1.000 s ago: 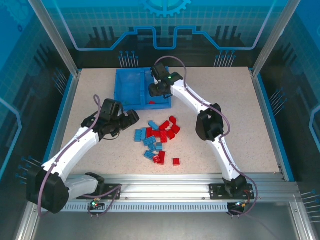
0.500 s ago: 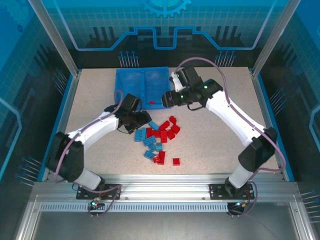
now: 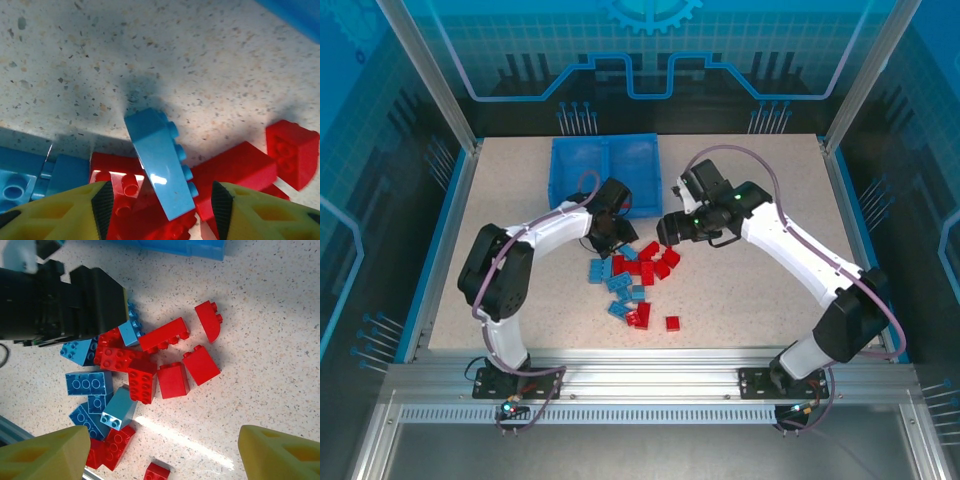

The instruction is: Sort the legos into containers by color

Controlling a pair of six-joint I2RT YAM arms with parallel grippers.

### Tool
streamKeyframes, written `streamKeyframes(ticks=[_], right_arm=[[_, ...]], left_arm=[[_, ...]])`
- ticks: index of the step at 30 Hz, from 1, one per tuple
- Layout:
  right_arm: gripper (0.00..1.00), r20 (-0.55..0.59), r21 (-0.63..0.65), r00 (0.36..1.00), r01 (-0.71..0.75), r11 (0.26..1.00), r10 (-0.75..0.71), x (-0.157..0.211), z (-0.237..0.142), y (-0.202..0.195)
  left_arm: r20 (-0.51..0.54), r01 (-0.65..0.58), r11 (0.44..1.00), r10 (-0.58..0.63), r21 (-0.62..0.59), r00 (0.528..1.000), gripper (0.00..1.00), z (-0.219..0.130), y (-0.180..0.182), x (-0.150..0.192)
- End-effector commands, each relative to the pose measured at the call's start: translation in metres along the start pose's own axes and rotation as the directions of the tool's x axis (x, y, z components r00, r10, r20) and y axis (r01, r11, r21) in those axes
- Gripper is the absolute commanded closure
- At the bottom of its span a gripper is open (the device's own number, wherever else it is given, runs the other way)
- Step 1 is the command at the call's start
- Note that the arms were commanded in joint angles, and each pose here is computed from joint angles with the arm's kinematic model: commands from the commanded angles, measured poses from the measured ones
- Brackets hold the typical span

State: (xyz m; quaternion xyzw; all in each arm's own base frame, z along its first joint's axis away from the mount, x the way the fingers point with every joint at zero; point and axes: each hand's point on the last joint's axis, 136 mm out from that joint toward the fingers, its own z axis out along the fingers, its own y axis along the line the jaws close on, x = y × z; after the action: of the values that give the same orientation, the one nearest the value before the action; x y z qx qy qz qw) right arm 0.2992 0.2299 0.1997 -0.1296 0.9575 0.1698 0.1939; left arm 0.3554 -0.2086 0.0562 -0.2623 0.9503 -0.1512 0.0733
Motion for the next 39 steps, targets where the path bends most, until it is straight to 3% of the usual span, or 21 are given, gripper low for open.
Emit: streamKeyframes(ticks=[1,8,17,23,31,39], right_arm=[[0.2,-0.02,0.014,1.0,-0.002,1.0,0.003,0.011,-0.004,-0.001],[0.19,-0.018,0.017,1.0,-0.006,1.0,0.006,0.014,-0.007,-0.002],[0.18,-0.004,0.023,1.0,-0.019,1.0,0.019,0.02,-0.016,-0.006],[0.18,0.006,0.03,0.999,-0.032,0.999,0.031,0.021,-0.017,-0.008],[0.18,0.039,0.029,0.998,-0.04,0.999,0.039,0.014,-0.024,-0.007],[0.17,0.079,0.021,0.996,-0.038,0.999,0.036,0.003,-0.034,-0.004]], left_arm=[[-0.046,0.031,0.999,-0.032,-0.018,0.998,0.44,0.005,-0.003,0.005],[-0.08,-0.007,0.993,-0.003,-0.117,0.997,0.47,0.022,0.008,0.006],[-0.134,-0.051,0.977,0.024,-0.209,0.991,0.64,0.04,0.029,0.014],[-0.136,-0.071,0.978,0.044,-0.198,0.99,0.78,0.036,0.027,0.014],[-0.067,-0.176,0.976,0.169,-0.129,0.983,0.86,0.0,0.001,-0.004],[0.158,-0.27,0.959,0.28,-0.083,0.947,0.87,-0.085,-0.036,-0.043]])
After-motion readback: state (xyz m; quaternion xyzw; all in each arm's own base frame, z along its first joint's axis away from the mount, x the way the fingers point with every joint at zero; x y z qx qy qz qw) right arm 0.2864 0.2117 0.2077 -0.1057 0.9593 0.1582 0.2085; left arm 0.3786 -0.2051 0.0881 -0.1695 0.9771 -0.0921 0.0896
